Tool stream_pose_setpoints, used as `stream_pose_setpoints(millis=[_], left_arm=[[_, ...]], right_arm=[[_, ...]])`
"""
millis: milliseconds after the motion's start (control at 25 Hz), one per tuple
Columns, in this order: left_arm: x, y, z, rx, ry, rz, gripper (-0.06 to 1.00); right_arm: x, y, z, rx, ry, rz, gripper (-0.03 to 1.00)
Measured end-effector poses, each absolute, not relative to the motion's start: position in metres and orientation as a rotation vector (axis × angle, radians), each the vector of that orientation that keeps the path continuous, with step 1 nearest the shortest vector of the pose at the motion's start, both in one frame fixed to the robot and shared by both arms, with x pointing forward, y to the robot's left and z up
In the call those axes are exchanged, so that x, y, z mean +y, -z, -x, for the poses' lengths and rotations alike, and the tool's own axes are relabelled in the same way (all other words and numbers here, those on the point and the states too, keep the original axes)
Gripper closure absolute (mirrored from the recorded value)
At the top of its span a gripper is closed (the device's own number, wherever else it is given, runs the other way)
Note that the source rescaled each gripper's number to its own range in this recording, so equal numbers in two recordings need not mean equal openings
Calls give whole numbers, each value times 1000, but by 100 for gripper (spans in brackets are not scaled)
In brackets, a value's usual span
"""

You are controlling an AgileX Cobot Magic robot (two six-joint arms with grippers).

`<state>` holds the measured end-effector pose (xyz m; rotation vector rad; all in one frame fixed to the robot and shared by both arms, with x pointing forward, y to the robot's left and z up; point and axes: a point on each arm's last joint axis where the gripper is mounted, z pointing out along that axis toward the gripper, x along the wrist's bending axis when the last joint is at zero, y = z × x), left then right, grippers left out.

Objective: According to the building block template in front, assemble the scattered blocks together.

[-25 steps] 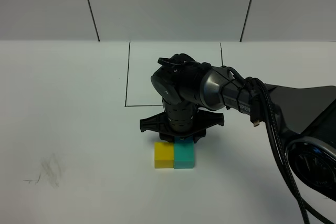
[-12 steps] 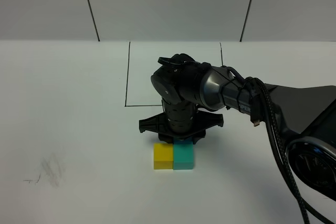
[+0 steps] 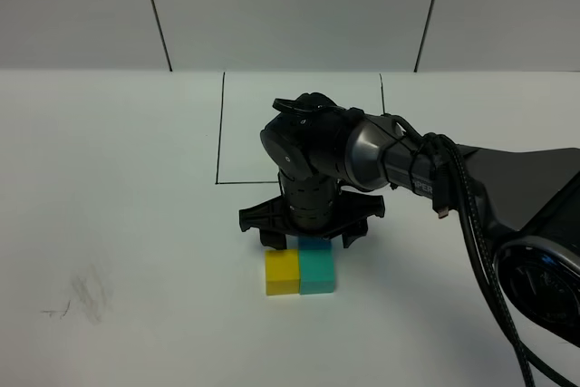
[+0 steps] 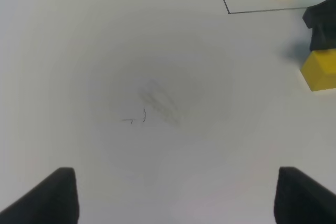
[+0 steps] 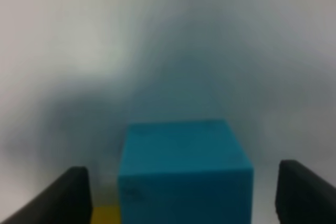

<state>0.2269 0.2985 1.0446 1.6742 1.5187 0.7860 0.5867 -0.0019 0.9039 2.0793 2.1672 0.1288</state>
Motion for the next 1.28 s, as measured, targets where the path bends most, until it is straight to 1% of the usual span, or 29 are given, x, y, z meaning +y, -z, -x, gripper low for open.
stream_pose_setpoints(millis=[280,400,520,760,840,1000,1120,1280], left_arm=[[299,-1045,-227,1519,-786,-1674,19],[299,-1045,-227,1519,-786,-1674,19],[299,-1045,-227,1519,-786,-1674,19],[299,-1045,-227,1519,-786,-1674,19],[299,-1045,-227,1519,-786,-1674,19],[299,-1045,-227,1519,-786,-1674,19],[299,-1045,-227,1519,-786,-1674,19],[299,-1045,-227,1519,-786,-1674,19]], right_arm=[[-2,-916,-587,2197,-163,-2036,25],[-2,-924,-589,2207,-155,-1999,24],[1,-944,-597,2226,-219,-1915,24],[-3,-1010,-621,2185,-392,-1685,24],[-12,-1032,-630,2153,-413,-1610,24],[-43,-1084,-646,2084,-442,-1480,22],[-78,-1126,-657,2057,-462,-1354,15],[-130,-1166,-661,2050,-434,-1220,2]])
